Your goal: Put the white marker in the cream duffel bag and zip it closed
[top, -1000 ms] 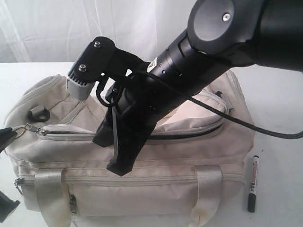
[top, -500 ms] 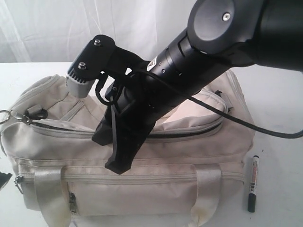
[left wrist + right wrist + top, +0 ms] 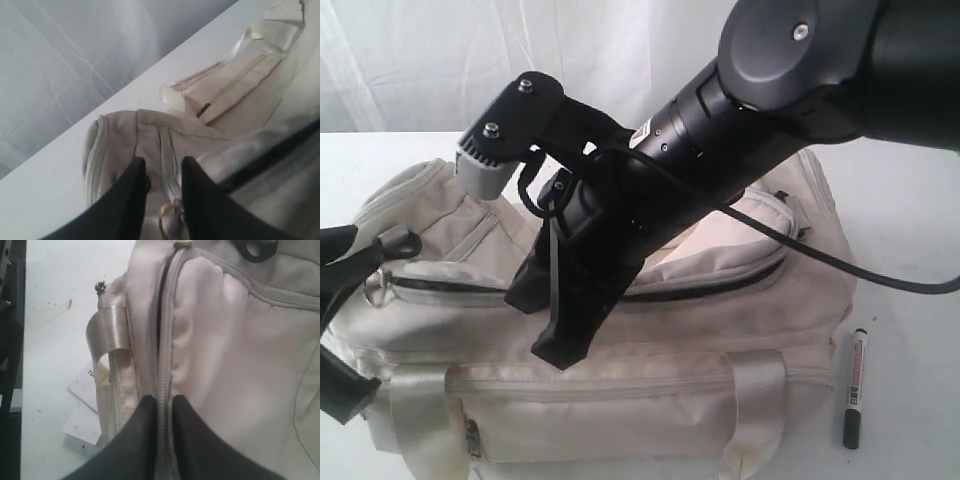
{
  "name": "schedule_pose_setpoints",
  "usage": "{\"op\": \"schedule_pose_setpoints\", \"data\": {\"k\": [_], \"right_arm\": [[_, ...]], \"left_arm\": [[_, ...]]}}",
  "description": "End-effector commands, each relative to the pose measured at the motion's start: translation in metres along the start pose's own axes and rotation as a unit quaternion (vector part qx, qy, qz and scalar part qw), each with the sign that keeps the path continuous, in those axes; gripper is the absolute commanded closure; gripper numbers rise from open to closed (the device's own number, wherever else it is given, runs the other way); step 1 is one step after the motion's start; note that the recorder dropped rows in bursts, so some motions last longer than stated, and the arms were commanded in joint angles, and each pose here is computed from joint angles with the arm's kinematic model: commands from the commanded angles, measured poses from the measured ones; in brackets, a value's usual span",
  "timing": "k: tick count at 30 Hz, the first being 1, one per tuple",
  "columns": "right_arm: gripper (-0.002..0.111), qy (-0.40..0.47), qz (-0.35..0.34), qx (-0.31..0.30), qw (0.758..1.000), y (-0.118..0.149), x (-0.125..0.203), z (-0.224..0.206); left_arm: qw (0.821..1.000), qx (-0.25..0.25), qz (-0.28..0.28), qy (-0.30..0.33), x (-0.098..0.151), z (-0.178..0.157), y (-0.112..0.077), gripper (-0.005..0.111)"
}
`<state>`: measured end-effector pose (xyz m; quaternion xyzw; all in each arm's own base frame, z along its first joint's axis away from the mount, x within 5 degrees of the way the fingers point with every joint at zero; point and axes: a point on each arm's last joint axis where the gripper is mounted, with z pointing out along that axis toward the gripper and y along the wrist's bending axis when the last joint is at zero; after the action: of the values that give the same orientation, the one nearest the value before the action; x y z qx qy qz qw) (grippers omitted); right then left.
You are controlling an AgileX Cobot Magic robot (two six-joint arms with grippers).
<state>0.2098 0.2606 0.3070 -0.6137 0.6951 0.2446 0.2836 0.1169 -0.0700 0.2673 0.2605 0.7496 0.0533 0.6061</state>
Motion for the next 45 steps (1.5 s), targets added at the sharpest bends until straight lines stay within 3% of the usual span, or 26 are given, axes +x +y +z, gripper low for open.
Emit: {"op": "schedule_pose_setpoints", "data": {"k": [1,5,9,14,19,23,27,32,36,38,45], "right_arm": [[0.082,-0.02,0.01,-0.002,1.0,0.003,-0.005,-0.005],[0.072,-0.028,0.013,0.004,1.0,0.002,-0.006,-0.005],[0.071,-0.021,0.013,-0.004,1.0,0.003,-0.005,-0.005],[0.071,0.035,0.008,-0.015,0.999,0.005,0.005,-0.005],[0.071,0.154,0.01,0.057,0.986,-0.007,0.027,-0.009],[0.071,0.22,0.018,0.063,0.973,-0.007,0.038,-0.015],[0.071,0.238,0.033,0.123,0.963,-0.011,0.039,-0.032],[0.071,0.273,0.049,0.111,0.954,-0.007,0.045,-0.037],[0.071,0.298,0.074,0.198,0.931,-0.017,0.05,-0.049],[0.071,0.293,0.108,0.247,0.917,-0.021,0.05,-0.057],[0.071,0.186,0.214,0.307,0.908,-0.021,0.038,-0.071]], "left_arm": [[0.999,0.018,-0.03,-0.02,-0.015,-0.003,0.002,0.06],[0.996,0.057,-0.036,-0.049,-0.03,-0.006,-0.002,0.058],[0.995,0.069,-0.05,-0.047,-0.034,-0.007,-0.002,0.058],[0.996,0.076,-0.029,-0.033,-0.032,-0.007,-0.004,0.058],[0.996,0.077,-0.028,-0.033,-0.031,-0.007,-0.004,0.058],[0.996,0.077,-0.028,-0.033,-0.031,-0.007,-0.004,0.058],[0.996,0.077,-0.028,-0.033,-0.031,-0.007,-0.004,0.058],[0.996,0.077,-0.028,-0.032,-0.031,-0.007,-0.004,0.058],[0.996,0.077,-0.028,-0.032,-0.031,-0.007,-0.004,0.058],[0.996,0.077,-0.028,-0.032,-0.031,-0.007,-0.004,0.058],[0.996,0.077,-0.028,-0.032,-0.031,-0.007,-0.004,0.058]]}}
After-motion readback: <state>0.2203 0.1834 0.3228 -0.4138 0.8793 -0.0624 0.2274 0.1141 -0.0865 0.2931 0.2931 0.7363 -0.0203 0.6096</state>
